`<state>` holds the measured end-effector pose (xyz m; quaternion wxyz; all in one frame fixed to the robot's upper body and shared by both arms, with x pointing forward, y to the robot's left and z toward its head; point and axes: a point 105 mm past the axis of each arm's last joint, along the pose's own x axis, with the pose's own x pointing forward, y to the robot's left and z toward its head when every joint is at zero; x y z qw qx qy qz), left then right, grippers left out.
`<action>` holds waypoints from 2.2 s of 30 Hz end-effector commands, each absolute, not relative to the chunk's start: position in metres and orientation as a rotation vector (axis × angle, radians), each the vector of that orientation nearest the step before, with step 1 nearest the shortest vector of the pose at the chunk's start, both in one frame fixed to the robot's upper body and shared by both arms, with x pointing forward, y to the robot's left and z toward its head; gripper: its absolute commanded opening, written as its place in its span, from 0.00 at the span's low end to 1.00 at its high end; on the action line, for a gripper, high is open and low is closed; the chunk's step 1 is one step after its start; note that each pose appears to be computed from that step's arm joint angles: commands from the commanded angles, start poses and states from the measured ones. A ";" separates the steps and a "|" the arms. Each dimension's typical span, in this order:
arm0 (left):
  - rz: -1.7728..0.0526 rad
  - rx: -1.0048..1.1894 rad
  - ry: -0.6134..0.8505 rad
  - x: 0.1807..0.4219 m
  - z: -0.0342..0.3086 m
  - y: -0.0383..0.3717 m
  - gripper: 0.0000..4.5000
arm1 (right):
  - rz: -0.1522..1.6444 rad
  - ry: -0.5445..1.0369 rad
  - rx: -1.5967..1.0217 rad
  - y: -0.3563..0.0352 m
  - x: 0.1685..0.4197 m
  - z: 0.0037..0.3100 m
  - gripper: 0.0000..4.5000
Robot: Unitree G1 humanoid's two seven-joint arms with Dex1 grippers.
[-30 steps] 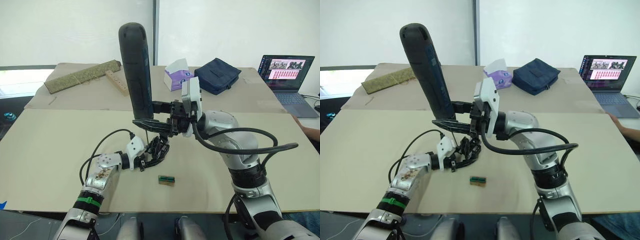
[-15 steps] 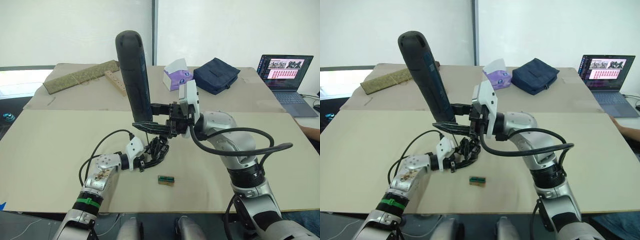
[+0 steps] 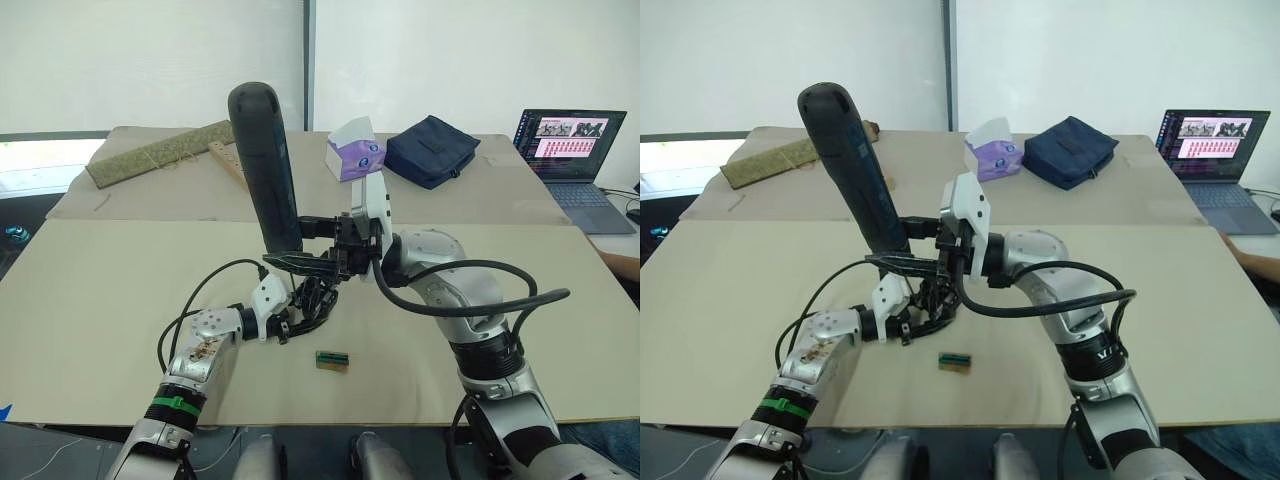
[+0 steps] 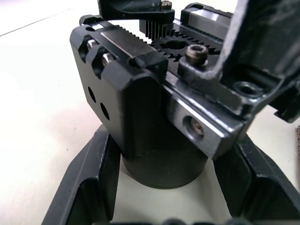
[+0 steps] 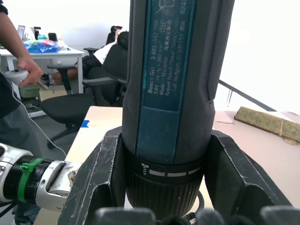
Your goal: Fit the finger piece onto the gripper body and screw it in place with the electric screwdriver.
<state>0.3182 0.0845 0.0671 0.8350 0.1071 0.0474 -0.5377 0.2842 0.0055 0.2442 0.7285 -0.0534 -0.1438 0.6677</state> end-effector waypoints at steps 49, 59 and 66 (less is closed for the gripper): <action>-1.180 0.200 0.154 0.308 0.056 0.081 0.51 | 1.465 -0.372 -0.138 0.005 0.278 0.255 0.43; -1.179 0.198 0.157 0.307 0.055 0.081 0.51 | 1.469 -0.384 -0.121 0.006 0.277 0.258 0.43; -1.179 0.195 0.159 0.307 0.054 0.080 0.51 | 1.468 -0.382 -0.103 0.005 0.277 0.261 0.43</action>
